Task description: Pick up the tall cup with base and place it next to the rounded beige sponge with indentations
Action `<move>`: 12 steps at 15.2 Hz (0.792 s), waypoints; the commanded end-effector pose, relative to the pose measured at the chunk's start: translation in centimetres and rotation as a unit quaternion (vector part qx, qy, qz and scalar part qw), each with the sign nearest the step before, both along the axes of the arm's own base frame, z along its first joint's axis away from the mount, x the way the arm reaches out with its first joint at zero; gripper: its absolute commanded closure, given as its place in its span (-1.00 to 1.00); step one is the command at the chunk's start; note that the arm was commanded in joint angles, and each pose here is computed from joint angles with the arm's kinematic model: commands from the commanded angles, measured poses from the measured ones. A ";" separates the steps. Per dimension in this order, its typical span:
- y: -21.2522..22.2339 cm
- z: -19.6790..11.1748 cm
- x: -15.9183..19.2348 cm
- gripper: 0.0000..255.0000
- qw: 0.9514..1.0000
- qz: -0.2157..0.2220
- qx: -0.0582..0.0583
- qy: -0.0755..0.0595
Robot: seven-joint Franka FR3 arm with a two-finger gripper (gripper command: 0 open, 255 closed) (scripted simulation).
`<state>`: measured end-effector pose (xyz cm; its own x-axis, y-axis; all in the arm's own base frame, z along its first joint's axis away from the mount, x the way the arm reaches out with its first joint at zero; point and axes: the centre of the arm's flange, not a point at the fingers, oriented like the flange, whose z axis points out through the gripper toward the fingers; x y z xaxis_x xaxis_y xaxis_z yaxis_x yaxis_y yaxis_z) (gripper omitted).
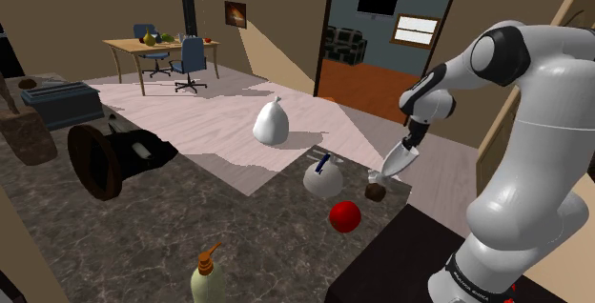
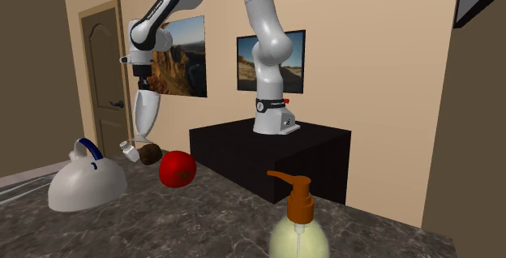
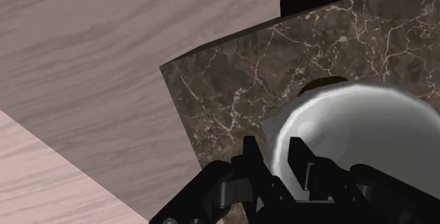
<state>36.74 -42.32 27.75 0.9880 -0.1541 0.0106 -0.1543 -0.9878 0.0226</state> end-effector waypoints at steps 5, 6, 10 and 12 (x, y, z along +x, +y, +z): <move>0.3 -4.2 -0.2 1.00 1.000 0.002 0.006 0.008; 0.3 -4.7 -0.2 1.00 1.000 0.002 0.006 0.008; 0.3 -5.3 -0.2 1.00 1.000 0.002 0.006 0.008; 0.3 -5.3 -0.2 1.00 1.000 0.002 0.006 0.008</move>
<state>37.02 -43.07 24.15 0.9868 -0.1588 0.0314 -0.1599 -0.9864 0.0384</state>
